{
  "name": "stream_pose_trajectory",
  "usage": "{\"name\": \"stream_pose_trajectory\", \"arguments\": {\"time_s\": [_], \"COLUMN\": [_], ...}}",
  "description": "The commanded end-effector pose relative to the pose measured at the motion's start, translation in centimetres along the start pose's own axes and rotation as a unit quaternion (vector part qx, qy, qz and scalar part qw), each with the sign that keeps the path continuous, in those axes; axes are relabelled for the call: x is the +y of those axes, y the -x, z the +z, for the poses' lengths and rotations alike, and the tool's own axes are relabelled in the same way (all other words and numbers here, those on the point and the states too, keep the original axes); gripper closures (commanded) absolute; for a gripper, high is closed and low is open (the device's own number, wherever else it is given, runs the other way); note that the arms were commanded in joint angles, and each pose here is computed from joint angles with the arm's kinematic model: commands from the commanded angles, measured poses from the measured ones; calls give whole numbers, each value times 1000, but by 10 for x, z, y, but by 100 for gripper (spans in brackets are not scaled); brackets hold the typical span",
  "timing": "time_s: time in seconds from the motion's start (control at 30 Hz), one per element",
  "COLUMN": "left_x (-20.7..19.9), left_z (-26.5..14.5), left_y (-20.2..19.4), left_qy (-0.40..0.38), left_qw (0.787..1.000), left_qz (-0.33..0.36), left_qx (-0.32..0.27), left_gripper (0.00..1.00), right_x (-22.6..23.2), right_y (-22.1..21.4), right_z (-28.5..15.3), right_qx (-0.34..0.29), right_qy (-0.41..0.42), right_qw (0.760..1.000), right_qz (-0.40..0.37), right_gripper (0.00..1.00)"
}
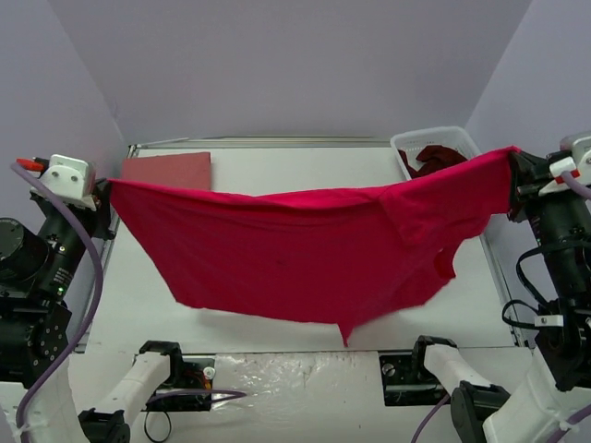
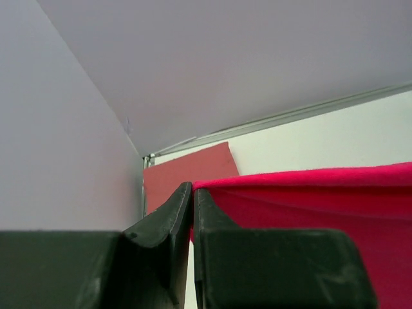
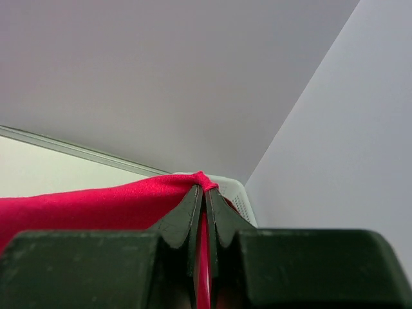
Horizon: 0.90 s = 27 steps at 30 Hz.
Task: Fold and stack the t-shirts
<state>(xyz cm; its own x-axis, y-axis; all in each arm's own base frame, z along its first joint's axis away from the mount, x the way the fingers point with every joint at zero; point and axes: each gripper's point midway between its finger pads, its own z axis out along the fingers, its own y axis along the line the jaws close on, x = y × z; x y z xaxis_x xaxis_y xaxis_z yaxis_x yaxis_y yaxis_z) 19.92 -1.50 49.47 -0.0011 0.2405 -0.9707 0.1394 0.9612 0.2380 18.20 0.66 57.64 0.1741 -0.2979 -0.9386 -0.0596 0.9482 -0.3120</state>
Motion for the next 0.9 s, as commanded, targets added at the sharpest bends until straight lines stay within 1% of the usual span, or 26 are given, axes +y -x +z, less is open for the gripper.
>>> {"name": "stream_pose_trajectory", "arguments": {"time_s": [0.0,0.07,0.1,0.13,0.17,0.2,0.23,0.27,0.3,0.33,0.37,0.4,0.43,0.47,0.5,0.53,0.57,0.6,0.63,0.67,0.7,0.73,0.77,0.8,0.83,0.87], "left_x": [10,10,10,8,6,6,3,4,3,3,3,2,2,2,-1,-3,-9,-14,-15,-24,-21,-22,-23,-28,-29,-25], "left_z": [41,62,80,95,112,126,138,159,172,184,198,226,241,271,287,303,339,350,363,378,389,393,397,391,386,380], "left_y": [-5,-20,-25,-44,-59,-63,-76,-89,-97,-104,-110,-133,-142,-167,-183,-199,-228,-251,-265,-305,-301,-307,-304,-311,-307,-278], "left_qy": [15,13,13,9,2,2,-3,-4,-7,-9,-12,-17,-18,-22,-26,-31,-42,-50,-50,-64,-56,-50,-48,-56,-49,-39], "left_qw": [1000,999,999,998,997,997,996,995,994,993,992,988,986,981,977,972,964,954,949,937,939,937,940,937,936,948], "left_qz": [4,8,9,10,9,10,12,14,15,22,25,28,34,38,42,55,64,72,79,80,84,90,93,100,111,115], "left_qx": [14,32,36,57,76,74,87,100,110,117,123,150,159,188,205,225,253,286,301,335,330,335,324,330,329,295], "left_gripper": [98,98,98,98,98,98,98,98,98,98,98,98,98,96,84,63,38,35,30,24,14,11,7,4,4,3], "right_x": [-16,-21,-20,-20,-22,-19,-17,-15,-14,-11,-8,-5,1,8,20,30,44,49,67,69,79,83,89,94,96,101], "right_y": [-23,-41,-50,-65,-72,-82,-104,-112,-124,-149,-159,-171,-193,-204,-213,-248,-253,-271,-320,-326,-356,-366,-379,-375,-374,-383], "right_z": [62,89,100,117,127,138,158,169,181,202,213,225,246,255,265,282,292,301,308,316,321,321,316,312,308,299], "right_qx": [36,56,67,85,90,101,125,128,141,167,178,192,213,229,244,281,286,304,358,361,390,400,417,414,414,426], "right_qy": [-7,-7,-3,3,3,12,22,29,33,40,38,37,43,46,47,51,57,57,82,84,86,87,95,106,113,122], "right_qw": [999,998,997,996,995,994,991,990,988,983,982,979,975,971,968,958,956,951,930,928,916,912,904,904,903,896], "right_qz": [19,24,26,31,34,38,46,51,54,59,56,53,53,49,31,24,17,24,24,24,25,22,19,20,17,17], "right_gripper": [100,100,100,100,100,100,100,100,100,100,100,100,100,100,70,50,46,38,30,19,3,1,0,0,0,0]}}
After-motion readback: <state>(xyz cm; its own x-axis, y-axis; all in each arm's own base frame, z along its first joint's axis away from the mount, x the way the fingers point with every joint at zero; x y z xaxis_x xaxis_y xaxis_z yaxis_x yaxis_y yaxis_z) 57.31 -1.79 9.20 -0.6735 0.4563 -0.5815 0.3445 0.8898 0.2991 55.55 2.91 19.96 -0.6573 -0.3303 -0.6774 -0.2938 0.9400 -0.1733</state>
